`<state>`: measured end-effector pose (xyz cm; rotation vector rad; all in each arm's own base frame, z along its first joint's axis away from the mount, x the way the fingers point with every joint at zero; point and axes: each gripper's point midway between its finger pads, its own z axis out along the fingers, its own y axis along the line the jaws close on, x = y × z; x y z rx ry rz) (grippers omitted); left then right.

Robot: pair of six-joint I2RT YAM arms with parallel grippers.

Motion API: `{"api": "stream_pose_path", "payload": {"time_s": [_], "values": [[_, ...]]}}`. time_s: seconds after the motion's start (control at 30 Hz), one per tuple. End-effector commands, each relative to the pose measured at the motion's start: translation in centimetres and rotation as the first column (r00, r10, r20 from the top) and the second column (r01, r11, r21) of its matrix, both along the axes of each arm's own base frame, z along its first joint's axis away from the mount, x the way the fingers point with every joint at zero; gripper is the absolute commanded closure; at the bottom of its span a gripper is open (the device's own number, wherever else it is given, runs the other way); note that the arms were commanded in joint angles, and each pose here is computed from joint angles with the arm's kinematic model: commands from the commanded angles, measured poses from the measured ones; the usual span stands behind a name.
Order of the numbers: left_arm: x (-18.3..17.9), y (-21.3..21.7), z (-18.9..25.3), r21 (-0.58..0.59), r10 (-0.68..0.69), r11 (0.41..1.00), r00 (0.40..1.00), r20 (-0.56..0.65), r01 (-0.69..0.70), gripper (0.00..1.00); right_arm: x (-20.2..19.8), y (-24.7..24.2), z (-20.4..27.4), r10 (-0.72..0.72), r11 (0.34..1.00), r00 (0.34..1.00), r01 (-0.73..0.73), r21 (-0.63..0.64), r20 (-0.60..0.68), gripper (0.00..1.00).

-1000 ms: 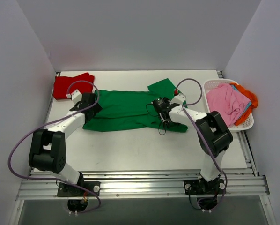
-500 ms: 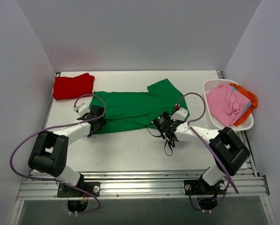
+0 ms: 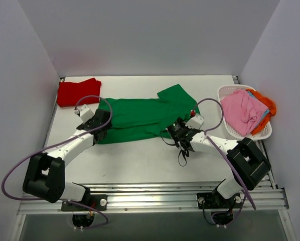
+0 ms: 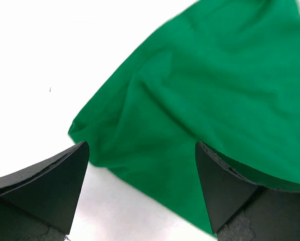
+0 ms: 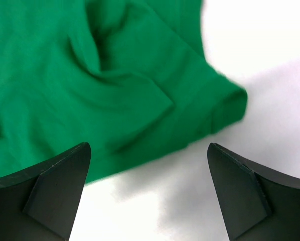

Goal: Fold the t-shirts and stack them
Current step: Fold the tshirt

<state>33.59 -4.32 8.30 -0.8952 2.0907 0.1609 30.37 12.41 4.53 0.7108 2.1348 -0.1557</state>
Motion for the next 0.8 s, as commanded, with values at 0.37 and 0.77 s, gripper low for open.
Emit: {"api": "stream_pose_path", "payload": {"time_s": [0.37, 0.77], "values": [[9.6, 1.8, 5.1, 0.015, -0.014, 1.000, 0.997, 0.081, 0.013, 0.04, 18.9, 0.9, 10.6, 0.070, 0.997, 0.965, -0.072, -0.003, 0.253, 0.04], [10.6, 1.8, 3.3, 0.015, -0.051, 0.999, 0.996, 0.066, 0.050, 0.05, 31.2, 0.7, 4.3, 0.105, 0.994, 0.969, -0.104, -0.015, 0.222, 0.05]]}}
